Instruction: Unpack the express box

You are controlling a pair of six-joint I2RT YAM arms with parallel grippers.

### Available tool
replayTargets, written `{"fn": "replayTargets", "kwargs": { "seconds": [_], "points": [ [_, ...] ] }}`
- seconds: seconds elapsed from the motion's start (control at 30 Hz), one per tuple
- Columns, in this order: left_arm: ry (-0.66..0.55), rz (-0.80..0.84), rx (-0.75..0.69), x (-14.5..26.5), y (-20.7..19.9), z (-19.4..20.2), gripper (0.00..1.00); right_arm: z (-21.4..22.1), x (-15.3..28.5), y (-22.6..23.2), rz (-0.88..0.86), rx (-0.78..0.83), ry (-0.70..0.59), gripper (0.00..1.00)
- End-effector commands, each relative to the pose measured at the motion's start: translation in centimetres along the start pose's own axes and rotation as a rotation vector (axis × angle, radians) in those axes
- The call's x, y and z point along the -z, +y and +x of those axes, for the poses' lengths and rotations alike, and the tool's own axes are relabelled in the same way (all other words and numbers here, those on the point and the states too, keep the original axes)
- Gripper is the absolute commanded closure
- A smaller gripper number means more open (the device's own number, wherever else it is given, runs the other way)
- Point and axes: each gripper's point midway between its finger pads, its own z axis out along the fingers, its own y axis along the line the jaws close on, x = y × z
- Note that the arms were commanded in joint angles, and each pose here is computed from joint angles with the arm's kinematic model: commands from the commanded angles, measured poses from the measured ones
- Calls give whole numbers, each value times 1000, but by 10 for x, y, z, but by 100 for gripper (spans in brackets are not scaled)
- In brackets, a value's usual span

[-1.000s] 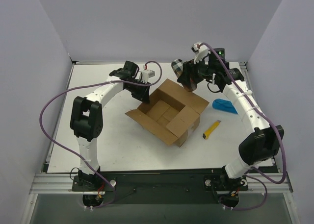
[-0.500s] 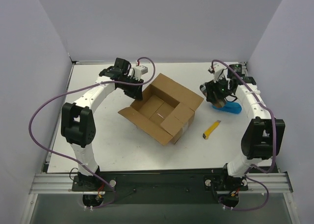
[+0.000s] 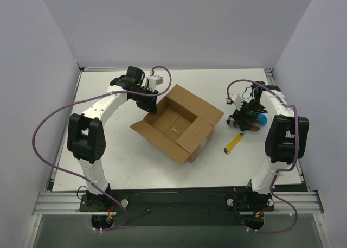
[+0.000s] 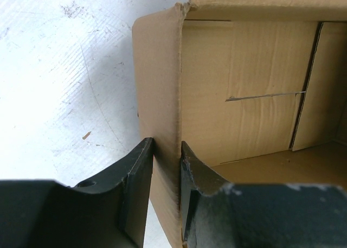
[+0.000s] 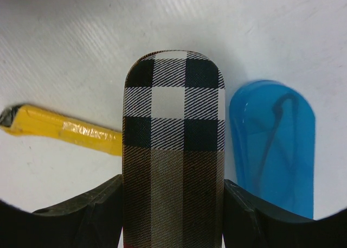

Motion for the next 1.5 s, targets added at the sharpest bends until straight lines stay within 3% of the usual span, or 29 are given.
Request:
{"fn": "replayTargets", "kwargs": {
  "seconds": [0.0, 0.1, 0.13, 0.17, 0.2, 0.43, 0.6, 0.7, 0.73, 0.83, 0.97, 1.07, 1.1, 1.23, 1.47],
  "points": [
    [-54, 18, -29, 17, -10, -11, 66, 23, 1, 7, -78, 109, 100, 75],
    [-53, 12, -30, 17, -10, -10, 66, 33, -4, 0, -59, 66, 153, 68],
    [-54, 10, -32, 18, -9, -10, 66, 31, -6, -8, -25, 52, 147, 47],
    [-54, 9, -34, 18, -9, -10, 66, 29, -6, -10, -8, 33, 141, 35],
    [-53, 9, -33, 18, -9, -9, 66, 20, -3, -11, 7, -19, 102, 0],
    [-71, 0, -46, 21, -9, -17, 66, -84, 57, 5, 96, -107, -189, 0],
    [-91, -64, -65, 23, 6, -37, 66, -140, 84, 31, 126, -117, -303, 0],
    [-82, -118, -59, 20, 24, -40, 66, -162, 97, 12, 283, -298, -377, 0],
    [-71, -132, -56, 15, 29, -39, 66, -160, 94, 10, 323, -451, -380, 0],
    [-74, -203, -38, 14, 44, -45, 66, -156, 100, 5, 446, -564, -364, 0],
    [-104, -221, -24, 15, 46, -57, 58, -144, 97, 14, 532, -547, -323, 0],
    [-111, -247, -14, 18, 49, -59, 38, -134, 107, 14, 597, -548, -302, 0],
    [-112, -257, -14, 19, 51, -60, 4, -128, 107, 17, 606, -555, -286, 0],
    [-117, -287, -29, 24, 58, -65, 3, -115, 113, 25, 623, -543, -278, 0],
    [-221, -310, -82, 72, 57, -105, 3, -108, 135, 23, 677, -508, -261, 0]
  ]
}}
